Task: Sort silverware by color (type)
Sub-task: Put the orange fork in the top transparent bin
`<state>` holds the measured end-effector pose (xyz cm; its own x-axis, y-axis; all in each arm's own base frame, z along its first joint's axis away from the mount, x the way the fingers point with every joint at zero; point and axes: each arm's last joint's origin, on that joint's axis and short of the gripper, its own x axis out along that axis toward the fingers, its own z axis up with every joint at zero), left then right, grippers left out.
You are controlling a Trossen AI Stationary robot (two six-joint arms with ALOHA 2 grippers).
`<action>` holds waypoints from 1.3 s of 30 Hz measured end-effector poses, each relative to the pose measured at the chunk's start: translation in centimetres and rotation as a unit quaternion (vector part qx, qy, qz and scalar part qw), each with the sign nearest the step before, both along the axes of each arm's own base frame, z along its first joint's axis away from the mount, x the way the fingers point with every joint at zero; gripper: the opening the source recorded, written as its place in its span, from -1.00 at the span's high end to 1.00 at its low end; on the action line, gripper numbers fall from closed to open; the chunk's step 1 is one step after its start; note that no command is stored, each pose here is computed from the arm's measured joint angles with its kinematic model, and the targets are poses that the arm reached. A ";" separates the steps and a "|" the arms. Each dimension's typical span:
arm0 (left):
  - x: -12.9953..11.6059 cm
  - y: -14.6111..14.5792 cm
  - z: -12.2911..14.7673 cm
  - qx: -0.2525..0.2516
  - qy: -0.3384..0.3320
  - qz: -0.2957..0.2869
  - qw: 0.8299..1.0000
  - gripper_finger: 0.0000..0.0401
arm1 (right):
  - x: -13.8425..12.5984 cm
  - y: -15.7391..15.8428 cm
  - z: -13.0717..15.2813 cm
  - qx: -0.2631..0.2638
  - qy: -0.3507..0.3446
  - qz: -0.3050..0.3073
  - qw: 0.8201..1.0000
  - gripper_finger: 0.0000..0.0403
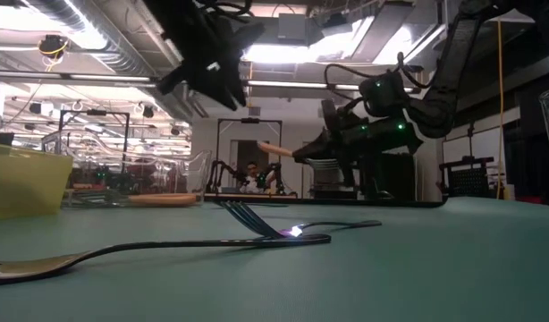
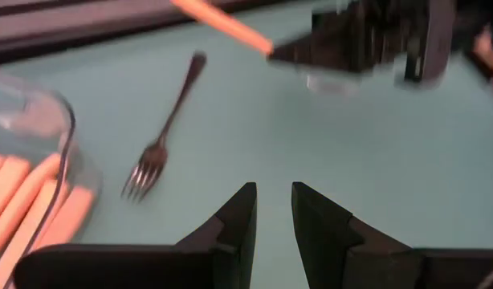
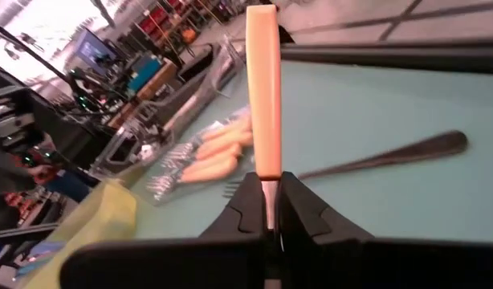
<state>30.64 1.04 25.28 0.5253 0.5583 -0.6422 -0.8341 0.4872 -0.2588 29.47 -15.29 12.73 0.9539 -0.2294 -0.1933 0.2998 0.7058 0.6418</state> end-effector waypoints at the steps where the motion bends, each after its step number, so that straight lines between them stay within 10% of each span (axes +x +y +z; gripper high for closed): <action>1: 0.2 0.4 0.2 0.004 -0.013 0.009 1.000 0.63 | 0.1 0.2 0.1 -0.002 -0.005 0.002 1.000 0.99; 39: 0.8 4.9 1.4 -0.005 -0.121 0.094 0.988 0.63 | 6.1 8.4 4.2 -0.124 -0.076 0.021 0.989 0.99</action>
